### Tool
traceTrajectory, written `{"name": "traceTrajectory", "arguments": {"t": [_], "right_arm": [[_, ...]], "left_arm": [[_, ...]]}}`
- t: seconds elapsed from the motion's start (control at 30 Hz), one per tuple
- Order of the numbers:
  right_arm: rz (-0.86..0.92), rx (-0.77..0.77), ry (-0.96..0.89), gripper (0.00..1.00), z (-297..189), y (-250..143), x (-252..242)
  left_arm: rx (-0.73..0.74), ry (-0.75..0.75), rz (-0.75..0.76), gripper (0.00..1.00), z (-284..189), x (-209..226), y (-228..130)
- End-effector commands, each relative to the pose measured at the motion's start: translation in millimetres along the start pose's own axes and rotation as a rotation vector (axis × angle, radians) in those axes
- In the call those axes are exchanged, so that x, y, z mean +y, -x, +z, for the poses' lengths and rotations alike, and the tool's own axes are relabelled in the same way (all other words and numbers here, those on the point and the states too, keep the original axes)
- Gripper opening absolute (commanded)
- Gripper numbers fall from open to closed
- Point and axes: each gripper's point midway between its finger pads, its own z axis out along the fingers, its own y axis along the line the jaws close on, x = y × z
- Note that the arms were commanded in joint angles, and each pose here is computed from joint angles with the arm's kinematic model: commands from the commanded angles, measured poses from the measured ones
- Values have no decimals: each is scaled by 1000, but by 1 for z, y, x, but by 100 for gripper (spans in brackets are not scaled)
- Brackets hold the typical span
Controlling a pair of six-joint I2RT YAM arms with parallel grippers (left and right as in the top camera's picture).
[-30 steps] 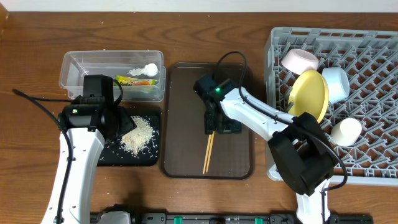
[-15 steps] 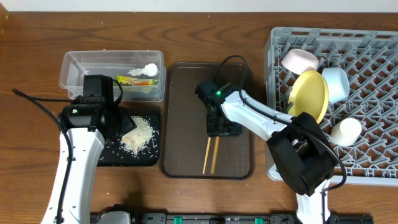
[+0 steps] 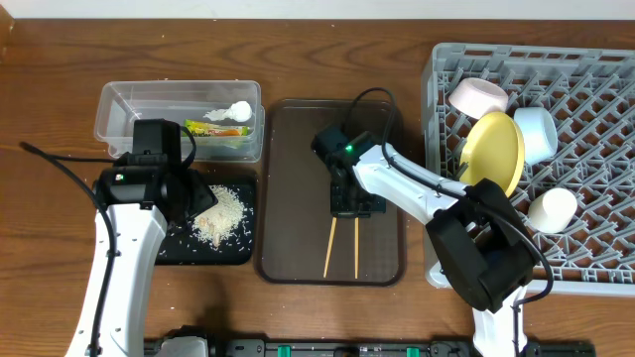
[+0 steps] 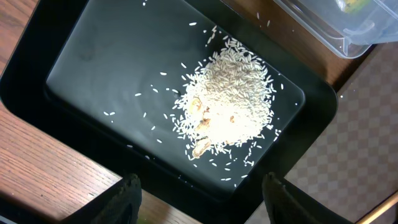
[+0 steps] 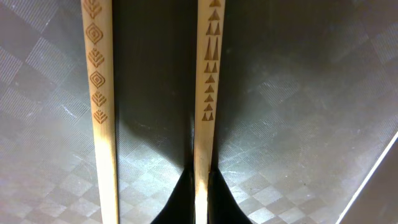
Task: Sort waste into correct bins and load items into the dishwasher rack
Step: 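Carry the chopstick with the right gripper and insert it into the rack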
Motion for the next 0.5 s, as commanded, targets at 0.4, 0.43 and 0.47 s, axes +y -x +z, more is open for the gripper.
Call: {"name": "traceTrajectory", "arguments": {"t": [0.4, 0.43, 0.47], "right_arm": [[-92, -139, 169, 1, -76, 36, -20], [-107, -177, 183, 1, -90, 41, -26], [-120, -215, 197, 1, -105, 44, -33]], "left_arm": [[7, 3, -5, 66, 1, 3, -3], [7, 3, -5, 65, 1, 3, -3], [7, 3, -5, 66, 1, 3, -3]]}}
